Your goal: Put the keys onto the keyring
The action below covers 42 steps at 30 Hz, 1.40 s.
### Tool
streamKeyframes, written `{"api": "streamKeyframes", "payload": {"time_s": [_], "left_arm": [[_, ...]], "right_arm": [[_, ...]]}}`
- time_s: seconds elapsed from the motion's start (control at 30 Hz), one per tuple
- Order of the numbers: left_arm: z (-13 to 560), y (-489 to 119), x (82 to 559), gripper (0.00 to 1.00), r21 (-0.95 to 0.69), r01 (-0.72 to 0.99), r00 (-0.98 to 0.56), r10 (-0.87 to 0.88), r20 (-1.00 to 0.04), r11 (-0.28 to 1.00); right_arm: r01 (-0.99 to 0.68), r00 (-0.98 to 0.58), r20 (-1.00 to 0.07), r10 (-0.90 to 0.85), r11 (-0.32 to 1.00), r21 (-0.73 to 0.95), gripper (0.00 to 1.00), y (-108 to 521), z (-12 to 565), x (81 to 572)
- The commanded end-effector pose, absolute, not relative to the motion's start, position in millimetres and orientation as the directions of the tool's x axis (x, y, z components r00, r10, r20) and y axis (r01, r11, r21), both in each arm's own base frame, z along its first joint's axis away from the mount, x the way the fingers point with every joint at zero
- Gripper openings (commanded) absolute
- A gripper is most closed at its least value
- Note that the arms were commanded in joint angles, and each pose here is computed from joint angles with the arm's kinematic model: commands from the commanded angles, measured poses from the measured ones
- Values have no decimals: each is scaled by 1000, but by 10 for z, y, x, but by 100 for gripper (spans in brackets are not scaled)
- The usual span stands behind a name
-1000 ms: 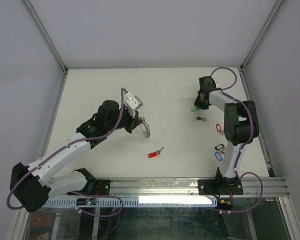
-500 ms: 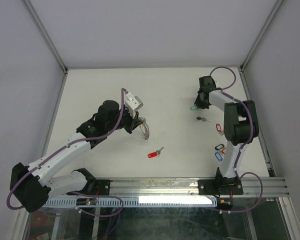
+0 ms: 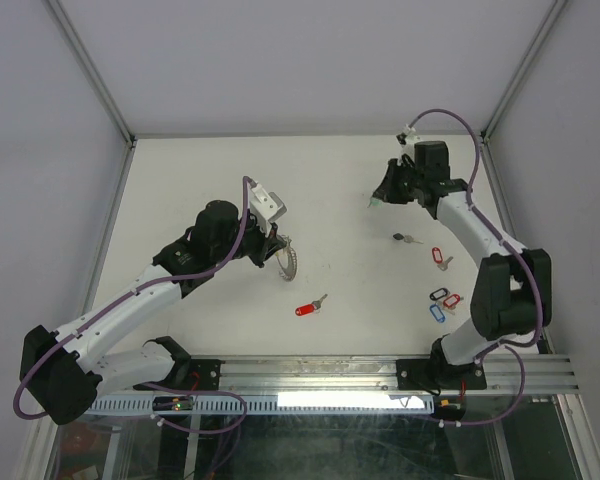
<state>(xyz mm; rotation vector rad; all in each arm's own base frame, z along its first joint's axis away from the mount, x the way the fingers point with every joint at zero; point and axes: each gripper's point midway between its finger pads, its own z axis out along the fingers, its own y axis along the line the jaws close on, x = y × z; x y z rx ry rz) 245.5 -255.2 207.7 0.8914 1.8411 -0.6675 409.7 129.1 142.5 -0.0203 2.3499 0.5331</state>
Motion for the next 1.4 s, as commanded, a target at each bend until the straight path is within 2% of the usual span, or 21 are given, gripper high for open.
{"api": "streamKeyframes", "payload": {"time_s": [0.0,0.13,0.27,0.4,0.57,0.7,0.9,1.37], "left_arm": [[2376,-2562,2522,0,-34,809,-206,229,-951,587],[2432,-2535,2491,0,-11,814,-170,220,-960,581],[2556,-2522,2423,0,15,827,-110,189,-976,562],[2760,-2526,2358,0,46,843,-45,157,-987,535],[3013,-2558,2279,0,101,868,39,136,-990,487],[3207,-2593,2228,0,152,879,114,110,-987,451],[3426,-2668,2152,0,217,890,203,80,-976,400],[3606,-2870,2173,0,246,890,248,47,-968,383]], "right_arm": [[-563,-582,-812,-32,737,374,0,1917,2075,3684],[-746,-370,-925,-86,621,241,0,2235,2443,3243],[-895,-200,-968,-152,431,118,0,2399,2700,2722],[-960,-75,-983,-168,278,26,0,2441,2847,2331],[-991,0,-987,-158,133,-21,0,2469,3016,1998],[-996,-31,-984,-173,89,16,0,2503,3090,1878],[-985,-169,-966,-197,72,157,0,2624,3148,1727],[-925,-357,-922,-149,190,328,0,2862,3257,1796]]}}
